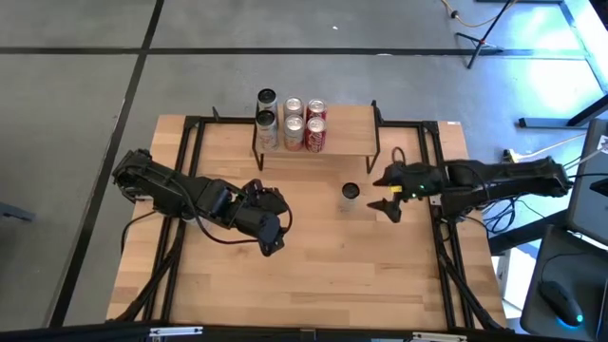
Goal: Place canned beverage on shelf
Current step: Put the white yellow soda can on the shelf
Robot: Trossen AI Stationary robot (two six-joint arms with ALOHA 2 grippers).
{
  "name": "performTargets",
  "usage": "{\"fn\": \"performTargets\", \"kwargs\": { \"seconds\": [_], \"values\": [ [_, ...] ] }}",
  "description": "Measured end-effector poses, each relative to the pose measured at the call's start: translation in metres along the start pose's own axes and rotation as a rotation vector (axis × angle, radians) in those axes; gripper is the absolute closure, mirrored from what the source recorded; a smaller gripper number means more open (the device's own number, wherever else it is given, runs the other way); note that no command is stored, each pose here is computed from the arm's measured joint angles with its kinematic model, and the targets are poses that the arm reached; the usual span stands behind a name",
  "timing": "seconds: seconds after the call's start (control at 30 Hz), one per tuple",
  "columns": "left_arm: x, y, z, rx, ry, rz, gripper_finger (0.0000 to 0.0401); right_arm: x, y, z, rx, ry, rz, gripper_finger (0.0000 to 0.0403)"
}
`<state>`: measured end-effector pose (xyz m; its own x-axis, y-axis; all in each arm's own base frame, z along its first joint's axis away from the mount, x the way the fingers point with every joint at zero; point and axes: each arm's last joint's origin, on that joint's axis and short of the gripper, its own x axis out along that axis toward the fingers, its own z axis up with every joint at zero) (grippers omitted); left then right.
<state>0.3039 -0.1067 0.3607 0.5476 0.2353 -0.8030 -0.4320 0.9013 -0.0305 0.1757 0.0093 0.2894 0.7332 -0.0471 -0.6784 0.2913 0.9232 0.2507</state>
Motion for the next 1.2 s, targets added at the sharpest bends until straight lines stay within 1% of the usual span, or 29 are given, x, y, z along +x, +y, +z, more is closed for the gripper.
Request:
{"fn": "performTargets", "kwargs": {
  "seconds": [0.07, 0.13, 0.2, 0.27, 0.33, 0.43, 0.53, 0.63, 0.7, 0.8, 0.87, 0.97, 1.2],
  "values": [
    [0.0, 0.0, 0.0, -0.001, 0.0, -0.001, 0.0085, 0.005, -0.002, -0.013, 0.03, -0.049, 0.047, 0.004],
    [0.0, 0.0, 0.0, -0.003, -0.003, -0.003, 0.0085, 0.01, -0.004, -0.023, 0.057, -0.06, 0.085, 0.004],
    [0.0, -0.001, 0.001, -0.008, -0.01, -0.009, 0.0085, 0.016, -0.006, -0.027, 0.118, -0.083, 0.093, 0.004],
    [0.0, -0.002, 0.002, -0.012, -0.016, -0.016, 0.0085, 0.021, -0.008, -0.032, 0.144, -0.086, 0.083, 0.004],
    [0.0, -0.002, 0.002, -0.018, -0.014, -0.026, 0.0085, 0.028, -0.011, -0.039, 0.107, -0.053, 0.052, 0.004],
    [0.0, -0.003, 0.002, -0.04, -0.01, -0.044, 0.0085, 0.039, -0.016, -0.051, 0.0, -0.047, 0.009, 0.004],
    [0.0, -0.004, 0.003, -0.05, -0.009, -0.054, 0.0085, 0.049, -0.019, -0.056, -0.1, -0.136, 0.0, 0.004],
    [0.0, -0.004, 0.003, -0.057, -0.012, -0.057, 0.0085, 0.06, -0.023, -0.066, -0.175, -0.201, -0.007, 0.004],
    [0.0, -0.004, 0.003, -0.058, -0.012, -0.058, 0.0085, 0.066, -0.025, -0.071, -0.189, -0.236, 0.0, 0.004],
    [0.0, -0.004, 0.003, -0.058, -0.011, -0.058, 0.0085, 0.076, -0.027, -0.077, -0.195, -0.262, -0.024, 0.004],
    [0.0, -0.004, 0.003, -0.059, -0.012, -0.058, 0.0085, 0.081, -0.027, -0.076, -0.207, -0.282, -0.032, 0.004],
    [0.0, -0.004, 0.003, -0.076, -0.011, -0.058, 0.0085, 0.09, -0.023, -0.072, -0.23, -0.311, -0.011, 0.004],
    [0.0, -0.004, 0.003, -0.081, -0.011, -0.058, 0.0085, 0.111, -0.021, -0.074, -0.254, -0.298, -0.015, 0.004]
  ]
}}
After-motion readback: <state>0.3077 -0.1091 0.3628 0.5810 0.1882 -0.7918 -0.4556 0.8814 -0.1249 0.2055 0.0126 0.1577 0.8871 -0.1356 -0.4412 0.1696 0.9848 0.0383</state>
